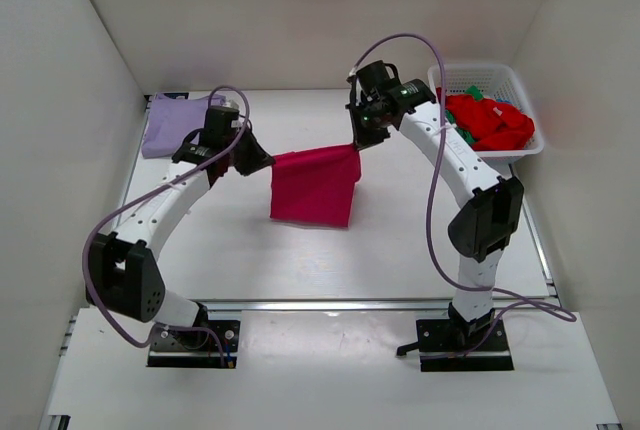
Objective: Fold and stack the t-shirts
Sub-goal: Fold the long partially folded tshirt into a neat square
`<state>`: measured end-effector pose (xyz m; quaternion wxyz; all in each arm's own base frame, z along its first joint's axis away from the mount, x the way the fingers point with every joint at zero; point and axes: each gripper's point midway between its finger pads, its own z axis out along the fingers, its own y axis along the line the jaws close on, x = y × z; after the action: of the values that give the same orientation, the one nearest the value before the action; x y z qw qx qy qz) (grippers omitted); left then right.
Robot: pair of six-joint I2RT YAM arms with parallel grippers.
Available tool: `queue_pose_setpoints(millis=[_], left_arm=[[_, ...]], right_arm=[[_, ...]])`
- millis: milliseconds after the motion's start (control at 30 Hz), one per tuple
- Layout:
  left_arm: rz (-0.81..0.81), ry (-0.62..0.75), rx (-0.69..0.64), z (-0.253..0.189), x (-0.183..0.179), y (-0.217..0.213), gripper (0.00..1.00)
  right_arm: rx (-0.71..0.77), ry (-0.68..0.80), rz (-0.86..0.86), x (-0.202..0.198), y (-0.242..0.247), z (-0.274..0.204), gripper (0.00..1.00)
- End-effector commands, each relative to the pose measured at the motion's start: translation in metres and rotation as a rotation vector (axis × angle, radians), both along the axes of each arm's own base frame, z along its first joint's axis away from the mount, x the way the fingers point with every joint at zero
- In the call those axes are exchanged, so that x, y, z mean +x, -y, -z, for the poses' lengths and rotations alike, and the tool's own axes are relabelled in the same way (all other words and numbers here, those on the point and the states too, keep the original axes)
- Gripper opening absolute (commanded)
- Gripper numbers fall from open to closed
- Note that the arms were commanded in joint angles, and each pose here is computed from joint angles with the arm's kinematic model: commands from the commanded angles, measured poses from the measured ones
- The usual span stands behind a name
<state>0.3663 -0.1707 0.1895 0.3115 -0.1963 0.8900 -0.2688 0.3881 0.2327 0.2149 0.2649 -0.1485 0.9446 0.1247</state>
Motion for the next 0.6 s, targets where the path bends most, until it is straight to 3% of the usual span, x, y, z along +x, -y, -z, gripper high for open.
queue_pose_setpoints(millis=[0,167,567], left_arm=[[-0.009,0.089,-0.003,-0.028,0.012,-0.001,0.00],[-0.023,0.114,-0.015,-0.039,0.002,-0.007,0.00],[-0.043,0.130,-0.029,-0.056,-0.048,-0.026,0.00]], right_arm=[[-0.009,0.050,0.013,0.009,0.009,-0.015,0.00],[-0.027,0.029,0.007,-0.008,0.003,-0.009,0.01],[0.023,-0.085,-0.032,-0.110,-0.026,0.003,0.00]])
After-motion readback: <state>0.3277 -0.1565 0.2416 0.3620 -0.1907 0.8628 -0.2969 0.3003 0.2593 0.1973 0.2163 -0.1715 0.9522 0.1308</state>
